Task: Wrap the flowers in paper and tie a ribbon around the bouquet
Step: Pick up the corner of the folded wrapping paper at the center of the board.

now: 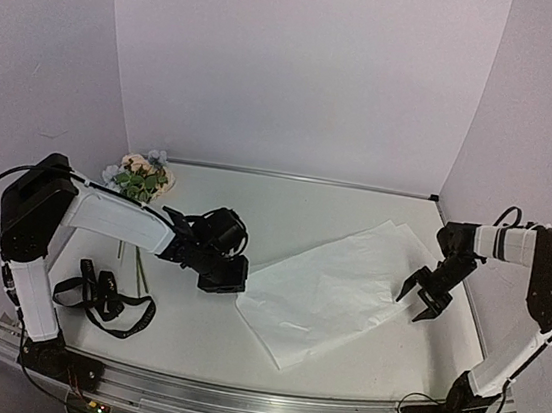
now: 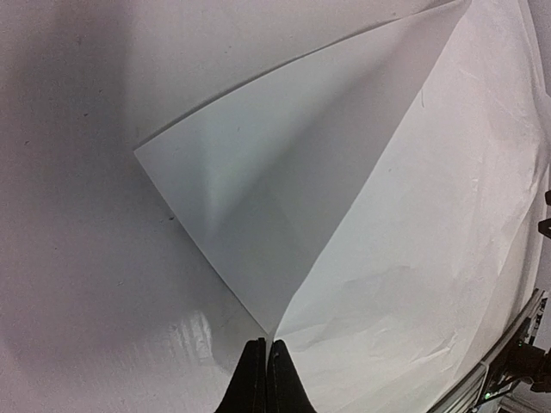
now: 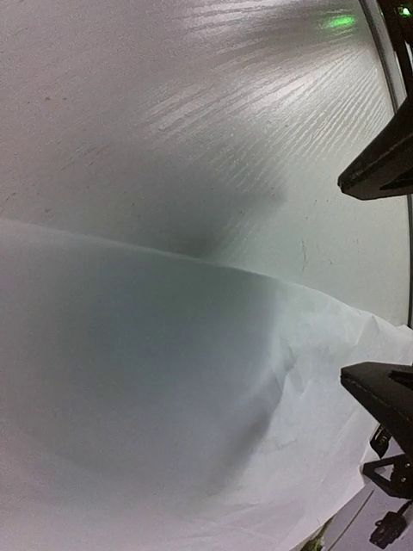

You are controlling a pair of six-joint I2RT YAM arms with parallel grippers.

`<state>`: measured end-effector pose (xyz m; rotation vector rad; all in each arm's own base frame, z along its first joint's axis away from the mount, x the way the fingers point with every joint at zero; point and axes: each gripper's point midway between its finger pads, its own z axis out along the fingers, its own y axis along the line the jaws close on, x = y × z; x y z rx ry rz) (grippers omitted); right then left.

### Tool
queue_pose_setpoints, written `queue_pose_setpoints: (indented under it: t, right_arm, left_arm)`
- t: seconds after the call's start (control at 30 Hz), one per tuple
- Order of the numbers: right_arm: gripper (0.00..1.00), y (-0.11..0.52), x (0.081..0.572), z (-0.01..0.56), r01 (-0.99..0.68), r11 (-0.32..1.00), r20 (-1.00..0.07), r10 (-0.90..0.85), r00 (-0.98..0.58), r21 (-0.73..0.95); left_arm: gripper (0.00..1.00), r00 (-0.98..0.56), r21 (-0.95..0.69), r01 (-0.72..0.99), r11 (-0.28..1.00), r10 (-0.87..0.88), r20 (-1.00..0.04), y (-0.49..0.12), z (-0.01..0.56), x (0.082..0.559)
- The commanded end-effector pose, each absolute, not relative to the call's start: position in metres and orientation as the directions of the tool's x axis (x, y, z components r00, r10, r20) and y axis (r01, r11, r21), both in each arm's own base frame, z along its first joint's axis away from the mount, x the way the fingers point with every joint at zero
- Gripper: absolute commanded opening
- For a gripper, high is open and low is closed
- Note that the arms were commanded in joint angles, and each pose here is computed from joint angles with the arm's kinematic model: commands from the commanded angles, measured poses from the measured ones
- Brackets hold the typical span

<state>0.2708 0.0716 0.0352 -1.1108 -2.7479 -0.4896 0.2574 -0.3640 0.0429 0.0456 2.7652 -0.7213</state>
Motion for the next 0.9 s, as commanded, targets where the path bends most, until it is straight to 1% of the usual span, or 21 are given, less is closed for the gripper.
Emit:
queue_pose_setpoints:
  t: [0.0, 0.2, 0.27, 0.33, 0.43, 0.53, 0.6, 0.73, 0.87]
  right_arm:
    - [0.60, 0.064, 0.288, 0.029, 0.700, 0.675, 0.203, 0.670, -0.714, 0.232]
    - [0.38, 0.069, 0.318, 0.022, 0.704, 0.660, 0.197, 0.678, -0.709, 0.263]
    - [0.28, 0.075, 0.330, 0.019, 0.697, 0.663, 0.200, 0.670, -0.715, 0.272]
    - [0.22, 0.084, 0.340, 0.018, 0.677, 0.681, 0.190, 0.652, -0.734, 0.280]
    - [0.20, 0.105, 0.358, 0.015, 0.636, 0.716, 0.171, 0.615, -0.770, 0.289]
    - [0.19, 0.138, 0.385, 0.019, 0.587, 0.743, 0.146, 0.574, -0.806, 0.322]
    - [0.19, 0.161, 0.401, 0.020, 0.566, 0.751, 0.136, 0.556, -0.820, 0.339]
    - [0.21, 0.203, 0.426, 0.019, 0.549, 0.750, 0.136, 0.541, -0.830, 0.368]
    - [0.24, 0.233, 0.434, 0.026, 0.543, 0.741, 0.139, 0.537, -0.832, 0.396]
  left_arm:
    - [0.00, -0.938, -0.500, 0.090, 0.861, -0.096, -0.334, -0.353, 0.071, 0.261]
    - [0.00, -0.928, -0.506, 0.076, 0.859, -0.125, -0.352, -0.335, 0.085, 0.252]
    - [0.00, -0.925, -0.515, 0.069, 0.854, -0.139, -0.354, -0.327, 0.091, 0.248]
    - [0.00, -0.906, -0.519, 0.067, 0.852, -0.166, -0.389, -0.317, 0.105, 0.248]
    - [0.00, -0.883, -0.554, 0.097, 0.827, -0.186, -0.431, -0.309, 0.129, 0.244]
    - [0.00, -0.834, -0.601, 0.197, 0.774, -0.190, -0.518, -0.307, 0.171, 0.240]
    - [0.00, -0.787, -0.618, 0.297, 0.728, -0.179, -0.590, -0.311, 0.202, 0.237]
    - [0.00, -0.698, -0.597, 0.524, 0.607, -0.095, -0.709, -0.335, 0.255, 0.225]
    - [0.00, -0.630, -0.540, 0.698, 0.470, 0.046, -0.775, -0.380, 0.278, 0.212]
